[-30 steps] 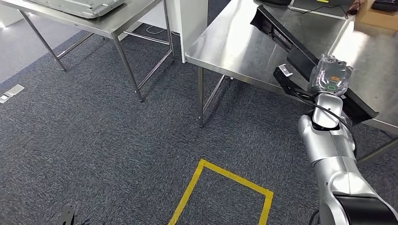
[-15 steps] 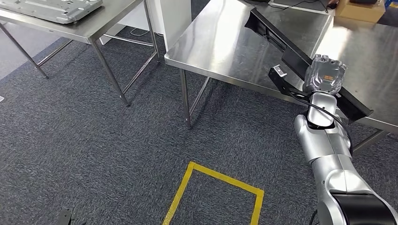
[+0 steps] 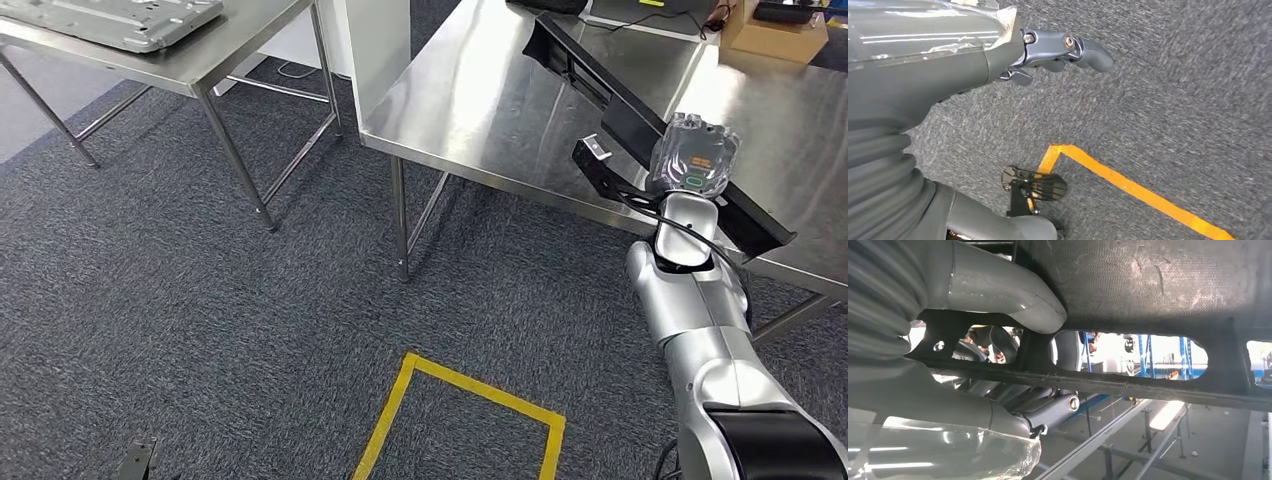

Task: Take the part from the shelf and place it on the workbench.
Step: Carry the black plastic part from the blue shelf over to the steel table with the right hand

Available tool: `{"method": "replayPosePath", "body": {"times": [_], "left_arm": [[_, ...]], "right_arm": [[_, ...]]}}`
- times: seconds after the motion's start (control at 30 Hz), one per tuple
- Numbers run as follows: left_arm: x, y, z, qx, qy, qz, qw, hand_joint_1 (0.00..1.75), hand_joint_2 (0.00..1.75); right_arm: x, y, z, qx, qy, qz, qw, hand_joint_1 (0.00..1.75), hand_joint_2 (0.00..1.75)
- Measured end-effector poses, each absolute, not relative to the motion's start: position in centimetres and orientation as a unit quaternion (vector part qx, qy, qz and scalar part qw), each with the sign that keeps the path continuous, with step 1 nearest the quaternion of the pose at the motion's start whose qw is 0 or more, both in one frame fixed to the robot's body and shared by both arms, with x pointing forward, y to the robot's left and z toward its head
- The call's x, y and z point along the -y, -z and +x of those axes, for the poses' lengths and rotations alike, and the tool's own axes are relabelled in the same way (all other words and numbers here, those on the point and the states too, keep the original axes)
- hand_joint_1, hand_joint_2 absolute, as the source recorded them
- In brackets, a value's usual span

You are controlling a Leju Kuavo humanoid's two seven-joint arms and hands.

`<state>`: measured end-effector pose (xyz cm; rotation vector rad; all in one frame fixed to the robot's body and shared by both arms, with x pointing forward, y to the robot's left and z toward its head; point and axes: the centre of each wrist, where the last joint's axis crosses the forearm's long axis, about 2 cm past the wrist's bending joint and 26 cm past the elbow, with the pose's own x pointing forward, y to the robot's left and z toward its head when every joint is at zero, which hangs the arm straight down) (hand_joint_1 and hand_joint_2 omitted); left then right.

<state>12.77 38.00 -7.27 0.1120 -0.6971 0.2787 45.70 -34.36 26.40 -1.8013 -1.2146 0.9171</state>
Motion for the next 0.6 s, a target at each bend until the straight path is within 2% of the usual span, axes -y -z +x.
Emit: {"method": "replayPosePath", "body": {"times": [0.6], "left_arm": [[-38.38, 7.21, 12.24, 0.337, -0.132, 0.059, 0.93, 0.0, 1.75]], "right_arm": [[34.49, -27.43, 46.11, 0.472, -0.356, -0.711, 0.381, 1.75, 1.75]]}}
